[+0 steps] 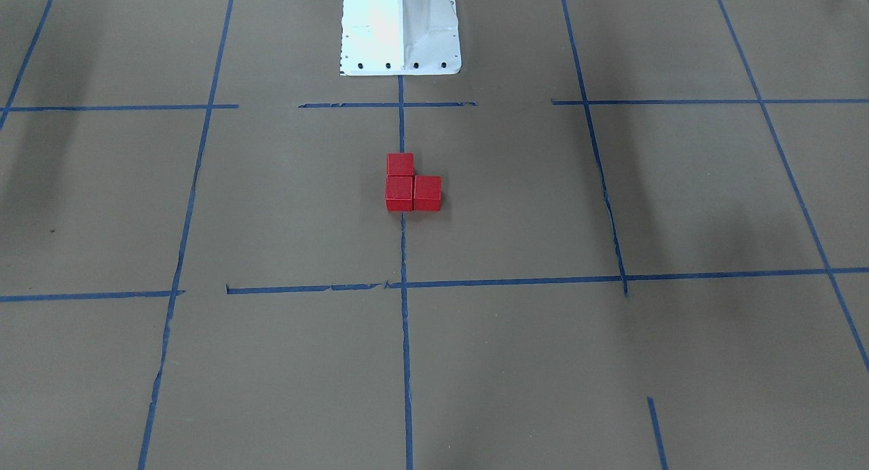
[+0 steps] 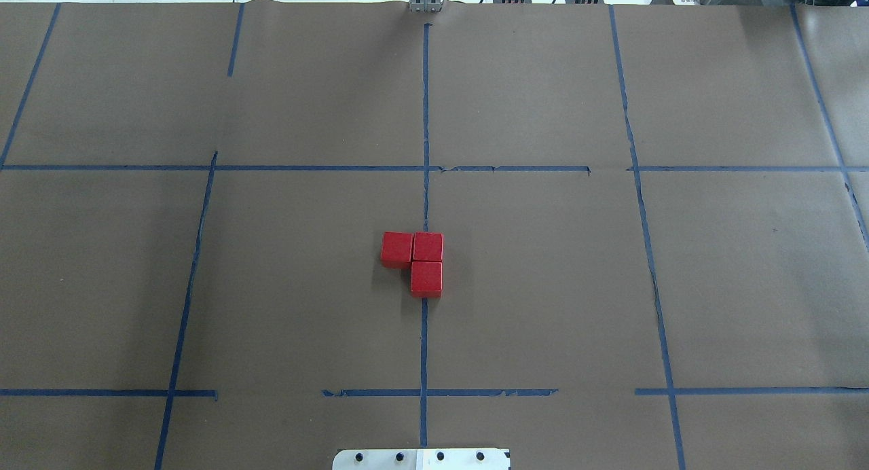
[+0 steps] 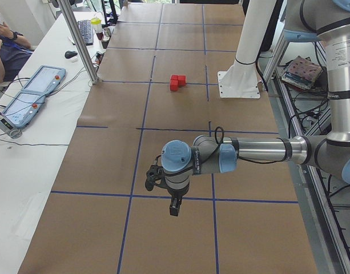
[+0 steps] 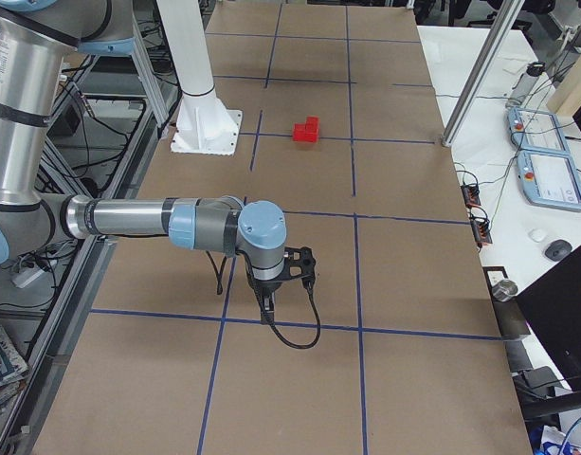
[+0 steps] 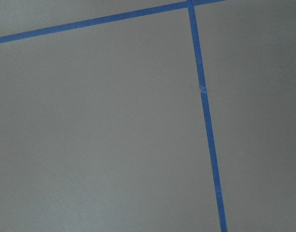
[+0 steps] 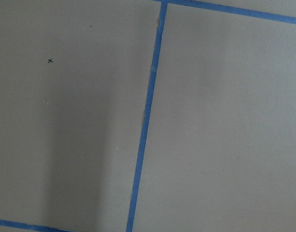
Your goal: Form red blocks into L shape at center
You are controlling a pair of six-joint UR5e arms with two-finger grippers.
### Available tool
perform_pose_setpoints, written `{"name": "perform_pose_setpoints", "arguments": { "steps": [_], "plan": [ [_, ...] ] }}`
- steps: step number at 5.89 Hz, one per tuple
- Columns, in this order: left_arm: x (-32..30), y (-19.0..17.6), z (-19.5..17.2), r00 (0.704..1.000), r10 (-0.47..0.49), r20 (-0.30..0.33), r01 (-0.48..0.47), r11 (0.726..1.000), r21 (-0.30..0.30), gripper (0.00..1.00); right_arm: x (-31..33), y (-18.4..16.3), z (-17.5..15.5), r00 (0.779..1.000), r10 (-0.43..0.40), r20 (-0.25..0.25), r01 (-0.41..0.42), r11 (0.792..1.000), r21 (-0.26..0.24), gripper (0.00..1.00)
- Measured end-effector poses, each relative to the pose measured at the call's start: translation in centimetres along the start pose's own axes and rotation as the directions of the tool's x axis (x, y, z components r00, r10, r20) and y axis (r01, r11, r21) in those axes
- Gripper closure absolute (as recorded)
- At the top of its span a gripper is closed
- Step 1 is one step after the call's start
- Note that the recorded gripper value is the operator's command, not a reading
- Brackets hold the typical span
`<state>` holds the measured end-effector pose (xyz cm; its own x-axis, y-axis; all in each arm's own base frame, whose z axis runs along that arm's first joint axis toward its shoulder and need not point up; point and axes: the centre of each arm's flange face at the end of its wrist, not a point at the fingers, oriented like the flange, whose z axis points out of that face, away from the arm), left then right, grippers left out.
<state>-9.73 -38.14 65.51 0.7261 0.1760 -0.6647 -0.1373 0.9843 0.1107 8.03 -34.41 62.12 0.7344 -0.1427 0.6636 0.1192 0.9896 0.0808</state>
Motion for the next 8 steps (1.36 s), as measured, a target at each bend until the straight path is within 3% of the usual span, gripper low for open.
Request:
{"name": "perform_pose_setpoints", "arguments": {
  "steps": [8],
  "plan": [
    [0.57, -0.86, -0.63, 0.999, 0.035, -0.005, -0.035, 0.999, 0.026, 0.00, 0.15, 0.06, 0.21, 1.000, 0.006, 0.005, -0.006, 1.000, -0.004, 0.00]
  ]
}}
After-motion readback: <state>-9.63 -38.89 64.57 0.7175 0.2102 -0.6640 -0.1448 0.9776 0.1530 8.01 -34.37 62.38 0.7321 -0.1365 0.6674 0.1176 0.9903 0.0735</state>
